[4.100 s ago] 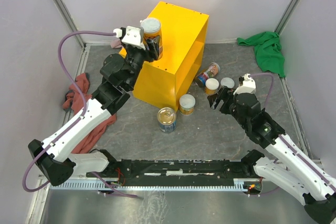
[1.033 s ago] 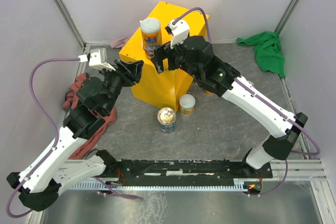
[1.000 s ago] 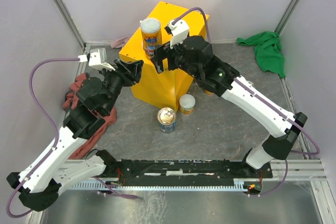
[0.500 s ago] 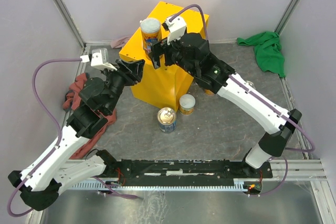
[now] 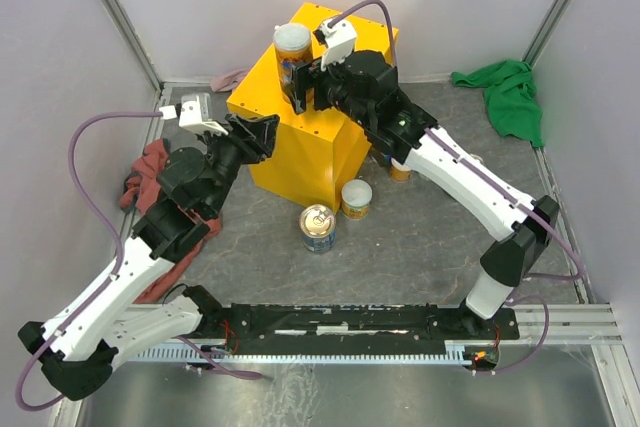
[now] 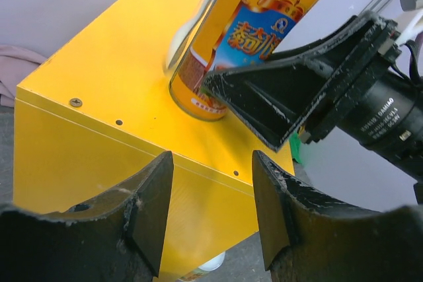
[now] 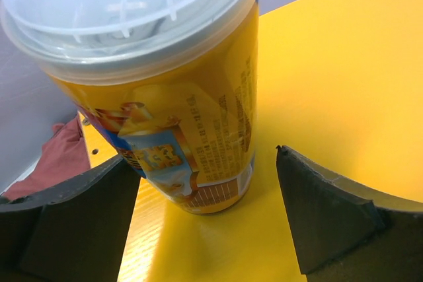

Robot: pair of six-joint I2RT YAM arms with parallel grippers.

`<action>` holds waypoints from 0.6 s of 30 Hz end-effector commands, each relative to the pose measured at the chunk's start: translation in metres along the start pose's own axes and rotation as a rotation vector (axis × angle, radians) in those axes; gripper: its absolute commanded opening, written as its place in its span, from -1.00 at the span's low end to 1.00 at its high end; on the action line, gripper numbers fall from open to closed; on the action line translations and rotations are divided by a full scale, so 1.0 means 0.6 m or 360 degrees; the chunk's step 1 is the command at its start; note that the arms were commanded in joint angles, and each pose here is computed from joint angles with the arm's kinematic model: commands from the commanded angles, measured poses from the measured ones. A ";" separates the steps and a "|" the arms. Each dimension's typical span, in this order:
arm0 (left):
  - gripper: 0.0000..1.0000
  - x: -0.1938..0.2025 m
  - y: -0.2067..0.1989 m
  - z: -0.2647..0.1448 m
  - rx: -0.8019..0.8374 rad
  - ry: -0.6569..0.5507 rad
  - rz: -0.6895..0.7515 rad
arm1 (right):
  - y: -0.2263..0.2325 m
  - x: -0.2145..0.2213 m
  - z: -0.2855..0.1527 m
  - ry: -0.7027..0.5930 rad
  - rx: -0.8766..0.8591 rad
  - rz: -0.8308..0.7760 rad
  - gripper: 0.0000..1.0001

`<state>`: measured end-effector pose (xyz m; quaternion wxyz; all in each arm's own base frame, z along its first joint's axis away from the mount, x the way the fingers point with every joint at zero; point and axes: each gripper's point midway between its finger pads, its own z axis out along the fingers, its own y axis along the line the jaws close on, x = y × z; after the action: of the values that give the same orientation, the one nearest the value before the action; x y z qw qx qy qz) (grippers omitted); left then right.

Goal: Place and organize the canned foods onto the counter

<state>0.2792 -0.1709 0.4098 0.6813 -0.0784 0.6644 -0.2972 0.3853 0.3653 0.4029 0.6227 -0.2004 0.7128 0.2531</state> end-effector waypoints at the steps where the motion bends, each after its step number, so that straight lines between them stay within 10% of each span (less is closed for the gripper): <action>1: 0.15 -0.020 -0.010 0.004 0.0033 -0.0084 -0.0056 | -0.027 -0.054 0.018 -0.0173 0.0012 0.0039 0.76; 18: 0.15 0.016 0.013 0.012 0.0002 -0.0091 -0.0015 | -0.137 -0.055 0.146 -0.0257 0.0051 -0.0002 0.54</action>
<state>0.2859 -0.1763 0.3842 0.6779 -0.0770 0.6700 -0.2926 0.4891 0.3523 0.4029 0.6592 -0.1693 0.6869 0.2550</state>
